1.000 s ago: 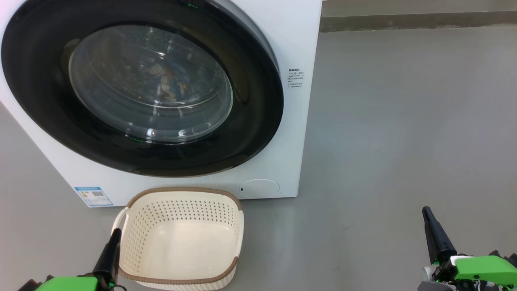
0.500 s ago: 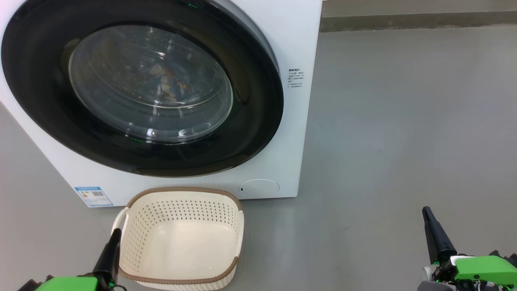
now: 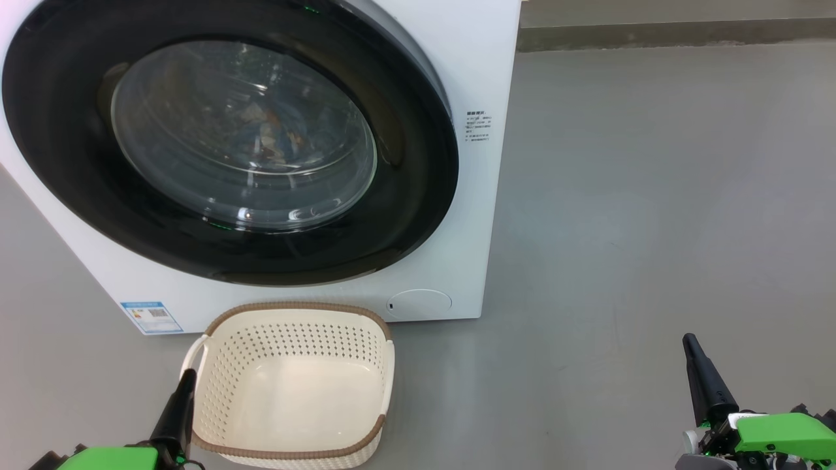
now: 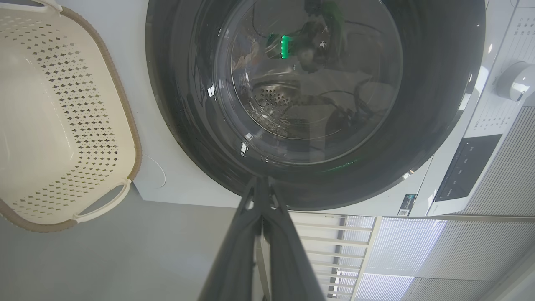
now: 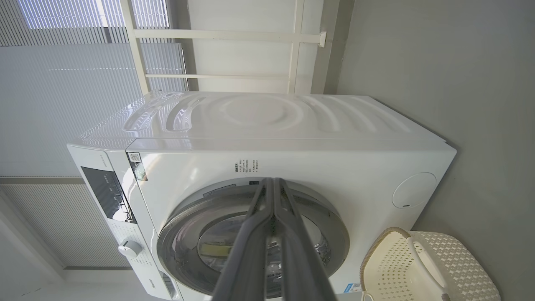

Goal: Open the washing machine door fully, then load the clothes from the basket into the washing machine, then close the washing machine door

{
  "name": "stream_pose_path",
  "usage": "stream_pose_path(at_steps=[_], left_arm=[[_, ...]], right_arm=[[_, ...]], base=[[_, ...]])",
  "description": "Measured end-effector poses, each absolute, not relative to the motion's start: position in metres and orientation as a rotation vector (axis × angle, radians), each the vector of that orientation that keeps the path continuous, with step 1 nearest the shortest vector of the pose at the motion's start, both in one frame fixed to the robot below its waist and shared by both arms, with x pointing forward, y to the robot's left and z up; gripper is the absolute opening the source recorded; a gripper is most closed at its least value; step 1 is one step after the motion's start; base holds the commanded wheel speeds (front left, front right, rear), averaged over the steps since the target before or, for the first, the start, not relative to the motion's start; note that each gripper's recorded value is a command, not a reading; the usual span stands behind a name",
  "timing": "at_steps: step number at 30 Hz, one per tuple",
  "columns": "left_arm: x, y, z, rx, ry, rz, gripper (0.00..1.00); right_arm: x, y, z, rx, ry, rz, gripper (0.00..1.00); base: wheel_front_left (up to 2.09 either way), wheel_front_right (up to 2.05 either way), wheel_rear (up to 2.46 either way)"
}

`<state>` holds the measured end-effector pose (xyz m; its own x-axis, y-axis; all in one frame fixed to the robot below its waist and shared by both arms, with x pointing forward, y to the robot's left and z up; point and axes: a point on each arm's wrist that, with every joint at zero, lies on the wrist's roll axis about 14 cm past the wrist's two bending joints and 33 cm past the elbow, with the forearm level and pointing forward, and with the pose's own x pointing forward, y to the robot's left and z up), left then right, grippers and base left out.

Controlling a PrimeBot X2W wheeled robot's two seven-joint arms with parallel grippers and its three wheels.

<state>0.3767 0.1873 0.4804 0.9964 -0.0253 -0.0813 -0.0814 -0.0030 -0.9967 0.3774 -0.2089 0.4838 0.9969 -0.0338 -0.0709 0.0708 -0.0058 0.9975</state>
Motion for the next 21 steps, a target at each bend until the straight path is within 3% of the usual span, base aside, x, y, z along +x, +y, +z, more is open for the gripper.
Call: stream_pose_path(at_steps=[21], left_arm=[[0.3768, 0.1873, 0.4805, -1.574, 0.084, 0.044, 0.00]], right_arm=[[0.3774, -0.2089, 0.4838, 1.574, 0.029, -0.082, 0.00]], base=[[0.00, 0.00, 0.00]])
